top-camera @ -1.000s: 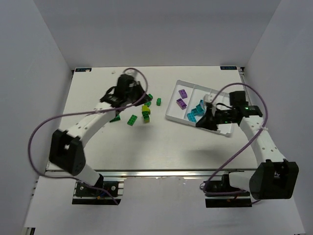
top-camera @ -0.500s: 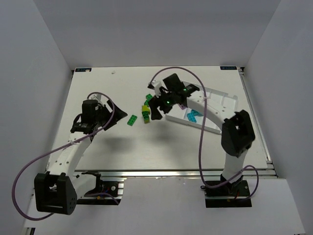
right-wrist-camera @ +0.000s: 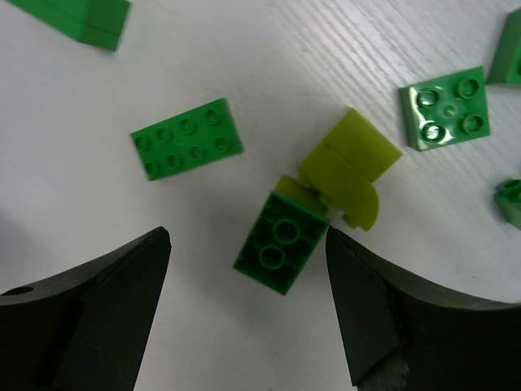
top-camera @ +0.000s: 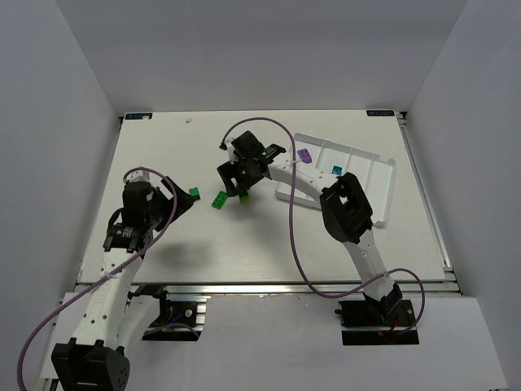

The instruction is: Sort the legos into containers by color

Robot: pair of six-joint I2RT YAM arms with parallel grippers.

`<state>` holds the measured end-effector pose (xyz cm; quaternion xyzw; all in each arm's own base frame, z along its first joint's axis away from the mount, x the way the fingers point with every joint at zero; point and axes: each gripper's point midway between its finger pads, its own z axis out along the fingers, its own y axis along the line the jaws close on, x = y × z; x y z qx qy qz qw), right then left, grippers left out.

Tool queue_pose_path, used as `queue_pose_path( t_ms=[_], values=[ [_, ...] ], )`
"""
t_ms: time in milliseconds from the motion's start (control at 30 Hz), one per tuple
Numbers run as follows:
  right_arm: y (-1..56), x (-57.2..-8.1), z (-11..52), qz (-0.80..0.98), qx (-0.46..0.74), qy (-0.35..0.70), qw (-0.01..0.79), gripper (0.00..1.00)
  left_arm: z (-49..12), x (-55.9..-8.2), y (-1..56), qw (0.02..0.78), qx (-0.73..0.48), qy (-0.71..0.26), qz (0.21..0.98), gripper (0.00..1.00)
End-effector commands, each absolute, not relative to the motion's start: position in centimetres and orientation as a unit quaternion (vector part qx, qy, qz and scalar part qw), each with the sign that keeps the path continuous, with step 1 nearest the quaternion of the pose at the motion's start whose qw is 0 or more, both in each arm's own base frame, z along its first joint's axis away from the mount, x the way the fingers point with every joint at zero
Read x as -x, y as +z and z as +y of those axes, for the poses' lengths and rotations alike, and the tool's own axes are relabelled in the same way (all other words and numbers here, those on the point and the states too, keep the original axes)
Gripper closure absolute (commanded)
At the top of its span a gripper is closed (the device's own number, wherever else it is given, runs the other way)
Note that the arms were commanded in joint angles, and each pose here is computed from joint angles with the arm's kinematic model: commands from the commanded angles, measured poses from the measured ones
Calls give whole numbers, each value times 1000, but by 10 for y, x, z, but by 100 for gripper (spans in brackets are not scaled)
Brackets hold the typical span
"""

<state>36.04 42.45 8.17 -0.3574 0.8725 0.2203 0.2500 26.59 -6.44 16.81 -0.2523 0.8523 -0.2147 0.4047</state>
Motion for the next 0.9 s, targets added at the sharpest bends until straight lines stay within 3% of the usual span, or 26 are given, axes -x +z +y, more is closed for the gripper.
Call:
queue_pose_path(
  t_ms=[0, 133, 433, 533, 700, 867],
  values=[
    [99, -388, 422, 878, 324, 186, 300, 19, -49, -256, 171, 418, 263, -179, 851, 2],
    [87, -388, 411, 883, 322, 146, 308, 22, -45, -249, 169, 419, 266, -170, 851, 2],
    [70, -370, 414, 886, 338, 162, 274, 34, -46, -248, 169, 421, 271, -175, 848, 2],
    [70, -370, 414, 883, 344, 161, 275, 42, -46, -248, 171, 424, 272, -178, 845, 2],
    [88, -366, 418, 869, 362, 181, 285, 66, -56, -249, 172, 425, 268, -210, 839, 2],
    [112, -357, 418, 851, 385, 213, 288, 88, -85, -256, 191, 438, 236, -300, 814, 2]
  ],
)
